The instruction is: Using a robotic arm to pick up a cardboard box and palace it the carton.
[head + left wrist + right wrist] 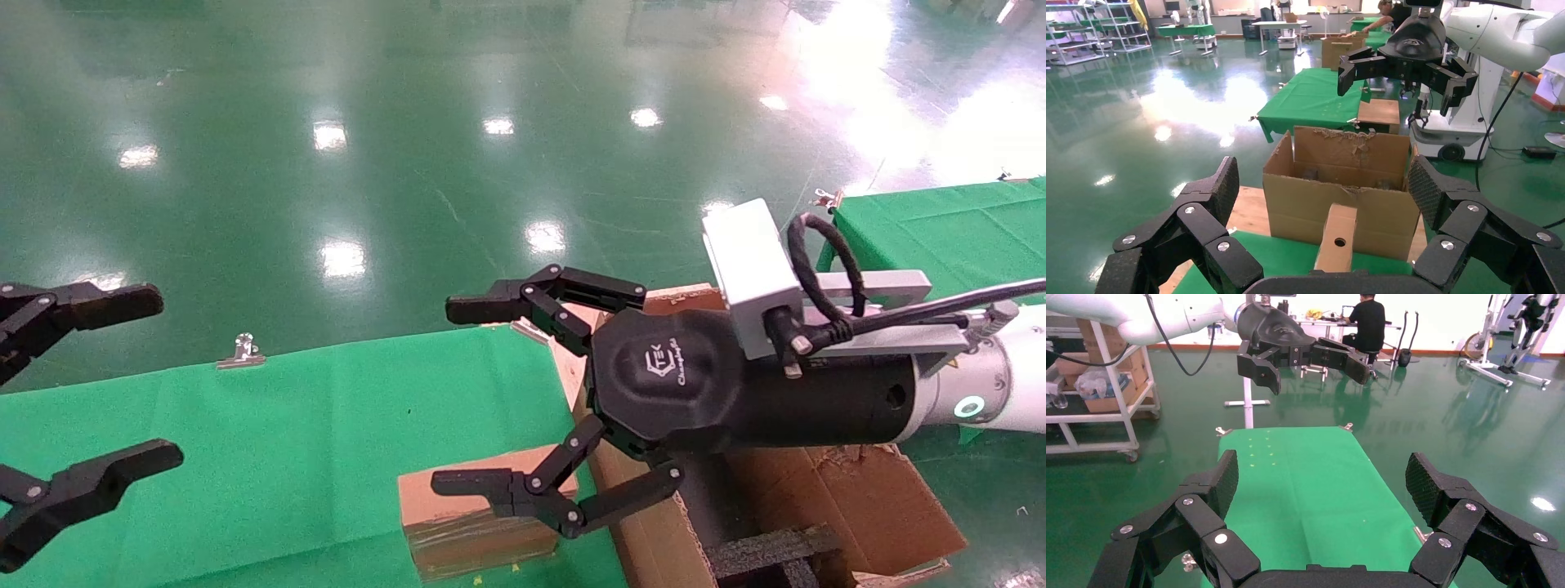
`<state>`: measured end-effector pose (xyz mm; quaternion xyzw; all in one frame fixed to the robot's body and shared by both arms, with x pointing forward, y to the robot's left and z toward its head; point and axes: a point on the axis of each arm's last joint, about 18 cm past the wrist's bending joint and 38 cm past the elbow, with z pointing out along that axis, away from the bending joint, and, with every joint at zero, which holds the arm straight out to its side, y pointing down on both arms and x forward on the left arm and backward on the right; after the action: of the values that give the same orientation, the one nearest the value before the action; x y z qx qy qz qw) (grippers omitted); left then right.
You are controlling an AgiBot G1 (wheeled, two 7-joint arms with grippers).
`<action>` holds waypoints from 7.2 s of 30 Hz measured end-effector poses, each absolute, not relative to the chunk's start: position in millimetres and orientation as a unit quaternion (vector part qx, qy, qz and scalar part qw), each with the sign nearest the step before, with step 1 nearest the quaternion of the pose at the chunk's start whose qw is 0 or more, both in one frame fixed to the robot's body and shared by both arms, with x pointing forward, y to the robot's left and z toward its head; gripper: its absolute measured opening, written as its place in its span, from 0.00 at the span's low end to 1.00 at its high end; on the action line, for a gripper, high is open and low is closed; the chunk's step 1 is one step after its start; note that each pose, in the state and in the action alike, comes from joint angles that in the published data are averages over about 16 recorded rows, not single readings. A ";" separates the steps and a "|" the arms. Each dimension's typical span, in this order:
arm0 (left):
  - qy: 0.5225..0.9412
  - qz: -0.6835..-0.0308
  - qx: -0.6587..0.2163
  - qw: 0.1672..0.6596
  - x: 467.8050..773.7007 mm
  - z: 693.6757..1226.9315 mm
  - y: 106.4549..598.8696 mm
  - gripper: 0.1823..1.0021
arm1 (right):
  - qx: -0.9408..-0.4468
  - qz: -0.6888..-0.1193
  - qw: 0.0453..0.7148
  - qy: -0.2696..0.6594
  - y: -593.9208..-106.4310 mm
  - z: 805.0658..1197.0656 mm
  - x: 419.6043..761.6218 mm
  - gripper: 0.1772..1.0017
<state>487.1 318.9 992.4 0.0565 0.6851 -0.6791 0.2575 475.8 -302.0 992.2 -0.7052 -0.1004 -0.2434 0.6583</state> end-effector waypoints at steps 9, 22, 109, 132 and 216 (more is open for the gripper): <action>0.685 -0.679 0.057 0.258 487.1 992.4 318.9 1.00 | -0.705 -0.243 0.658 -0.100 -302.0 992.2 475.8 1.00; 0.685 -0.679 0.057 0.258 487.1 992.4 318.9 0.99 | -0.707 -0.244 0.657 -0.099 -302.2 991.8 476.2 1.00; 0.685 -0.679 0.056 0.258 487.1 992.4 319.0 0.59 | -0.933 -0.261 0.220 -0.113 -218.4 926.8 586.5 0.46; 0.685 -0.679 0.056 0.258 487.1 992.4 319.0 0.98 | -0.893 -0.340 0.260 -0.142 -241.5 1070.4 559.1 0.20; 0.685 -0.680 0.056 0.258 487.2 992.3 319.2 1.00 | -0.706 -0.301 0.285 0.575 -543.0 993.8 494.1 0.14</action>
<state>487.2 319.2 992.3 0.0556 0.6847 -0.6795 0.2576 494.1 -543.0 993.8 -0.7058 0.5746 -0.3013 0.2846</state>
